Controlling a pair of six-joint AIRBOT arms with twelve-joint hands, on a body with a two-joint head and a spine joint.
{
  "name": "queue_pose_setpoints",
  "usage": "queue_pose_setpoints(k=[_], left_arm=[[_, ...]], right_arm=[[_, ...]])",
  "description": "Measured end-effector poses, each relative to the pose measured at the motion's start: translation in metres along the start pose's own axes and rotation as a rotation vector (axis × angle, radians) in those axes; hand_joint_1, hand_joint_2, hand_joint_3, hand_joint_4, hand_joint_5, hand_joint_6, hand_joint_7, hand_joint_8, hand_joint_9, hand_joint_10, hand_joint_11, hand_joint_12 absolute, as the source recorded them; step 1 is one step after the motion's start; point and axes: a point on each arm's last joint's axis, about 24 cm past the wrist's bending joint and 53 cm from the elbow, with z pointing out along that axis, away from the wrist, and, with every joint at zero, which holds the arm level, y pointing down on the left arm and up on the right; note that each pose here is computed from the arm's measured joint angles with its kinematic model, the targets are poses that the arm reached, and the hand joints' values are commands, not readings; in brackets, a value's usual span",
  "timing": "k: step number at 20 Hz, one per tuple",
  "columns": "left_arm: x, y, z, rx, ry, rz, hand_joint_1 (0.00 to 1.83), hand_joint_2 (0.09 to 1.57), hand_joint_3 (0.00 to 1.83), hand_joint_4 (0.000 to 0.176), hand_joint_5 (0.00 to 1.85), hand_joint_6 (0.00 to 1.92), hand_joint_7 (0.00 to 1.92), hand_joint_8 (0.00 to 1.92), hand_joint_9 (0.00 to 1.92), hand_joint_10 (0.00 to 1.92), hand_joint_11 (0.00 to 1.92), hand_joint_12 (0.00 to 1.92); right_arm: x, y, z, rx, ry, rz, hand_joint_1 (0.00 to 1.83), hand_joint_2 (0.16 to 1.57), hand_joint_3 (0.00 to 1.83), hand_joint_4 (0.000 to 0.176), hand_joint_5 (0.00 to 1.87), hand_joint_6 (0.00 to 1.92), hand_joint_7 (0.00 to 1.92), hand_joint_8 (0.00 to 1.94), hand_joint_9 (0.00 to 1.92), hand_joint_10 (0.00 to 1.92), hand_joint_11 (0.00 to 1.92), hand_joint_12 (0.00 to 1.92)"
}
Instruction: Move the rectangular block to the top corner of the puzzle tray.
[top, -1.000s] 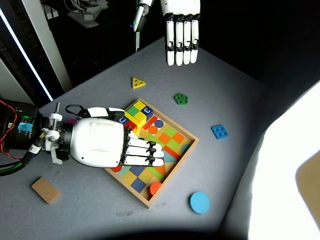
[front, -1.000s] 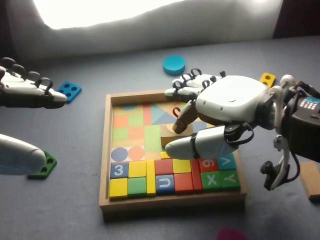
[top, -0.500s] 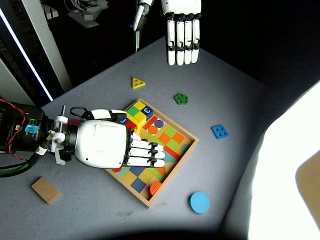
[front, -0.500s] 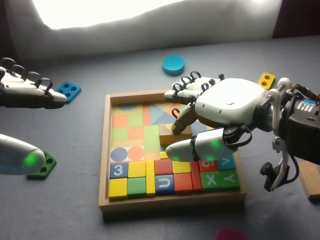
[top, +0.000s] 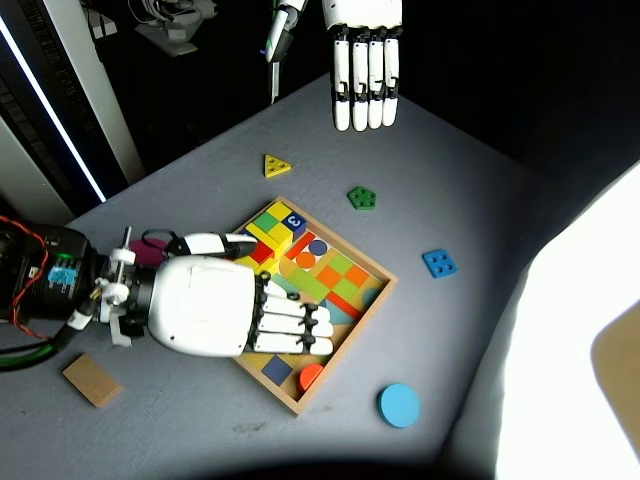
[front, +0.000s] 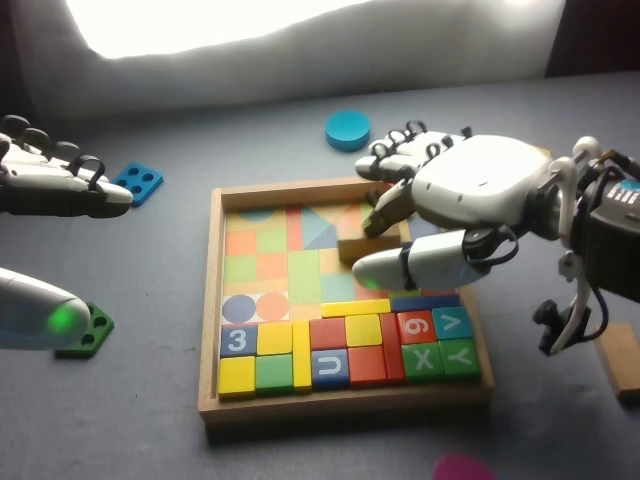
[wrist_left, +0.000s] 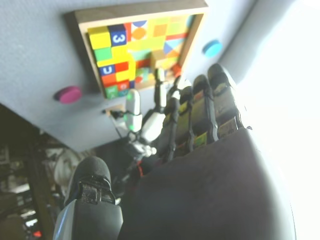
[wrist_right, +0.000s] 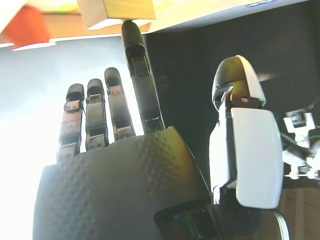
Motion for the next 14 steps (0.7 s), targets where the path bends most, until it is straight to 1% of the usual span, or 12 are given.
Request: queue_pose_setpoints(k=[1, 2, 6, 8, 10, 12, 13, 14], left_arm=[[0.000, 0.000, 0.000, 0.000, 0.000, 0.000, 0.00, 1.19, 0.00, 0.000, 0.11, 0.01, 0.11, 0.00, 0.08, 0.00, 0.00, 0.27], [0.000, 0.000, 0.000, 0.000, 0.000, 0.000, 0.00, 1.19, 0.00, 0.000, 0.11, 0.01, 0.11, 0.00, 0.09, 0.01, 0.00, 0.33], [0.000, 0.000, 0.000, 0.000, 0.000, 0.000, 0.00, 1.19, 0.00, 0.000, 0.12, 0.00, 0.12, 0.00, 0.10, 0.01, 0.00, 0.37], [0.000, 0.000, 0.000, 0.000, 0.000, 0.000, 0.00, 1.19, 0.00, 0.000, 0.10, 0.00, 0.09, 0.00, 0.08, 0.00, 0.00, 0.25], [0.000, 0.000, 0.000, 0.000, 0.000, 0.000, 0.00, 1.19, 0.00, 0.000, 0.12, 0.01, 0.12, 0.01, 0.10, 0.01, 0.00, 0.26], [-0.001, 0.001, 0.000, -0.002, -0.002, -0.003, 0.00, 1.19, 0.00, 0.000, 0.11, 0.00, 0.11, 0.00, 0.10, 0.00, 0.00, 0.30], [-0.001, 0.002, 0.000, -0.002, -0.003, -0.004, 0.00, 1.19, 0.00, 0.000, 0.08, 0.00, 0.08, 0.00, 0.08, 0.00, 0.00, 0.23], [-0.001, 0.002, 0.000, -0.002, -0.002, -0.004, 0.00, 1.19, 0.00, 0.000, 0.11, 0.01, 0.11, 0.01, 0.10, 0.01, 0.00, 0.28]], right_arm=[[-0.003, -0.004, 0.000, 0.007, -0.006, -0.001, 0.00, 1.14, 0.01, 0.002, 0.74, 0.05, 0.09, 0.00, 0.00, 0.00, 0.00, 0.00], [-0.006, -0.007, 0.000, 0.013, -0.011, -0.003, 0.00, 1.14, 0.01, 0.000, 0.74, 0.05, 0.09, 0.00, 0.00, 0.00, 0.00, 0.00], [-0.012, -0.016, 0.001, 0.029, -0.026, -0.005, 0.00, 1.14, 0.01, 0.000, 0.71, 0.03, 0.09, 0.00, 0.00, 0.00, 0.00, 0.00], [-0.015, -0.020, 0.001, 0.036, -0.031, -0.008, 0.00, 1.14, 0.01, 0.000, 0.72, 0.04, 0.10, 0.00, 0.00, 0.00, 0.00, 0.00], [-0.018, -0.024, 0.002, 0.044, -0.039, -0.010, 0.00, 1.14, 0.01, 0.000, 0.72, 0.04, 0.09, 0.00, 0.00, 0.00, 0.00, 0.00], [-0.021, -0.028, 0.002, 0.051, -0.045, -0.011, 0.00, 1.14, 0.01, 0.000, 0.72, 0.04, 0.10, 0.00, 0.00, 0.00, 0.00, 0.00], [-0.021, -0.030, 0.001, 0.054, -0.045, -0.012, 0.00, 1.14, 0.01, 0.000, 0.72, 0.04, 0.09, 0.00, 0.00, 0.00, 0.00, 0.00], [-0.022, -0.030, 0.001, 0.054, -0.048, -0.013, 0.00, 1.14, 0.01, 0.000, 0.72, 0.04, 0.09, 0.00, 0.00, 0.00, 0.00, 0.00]])
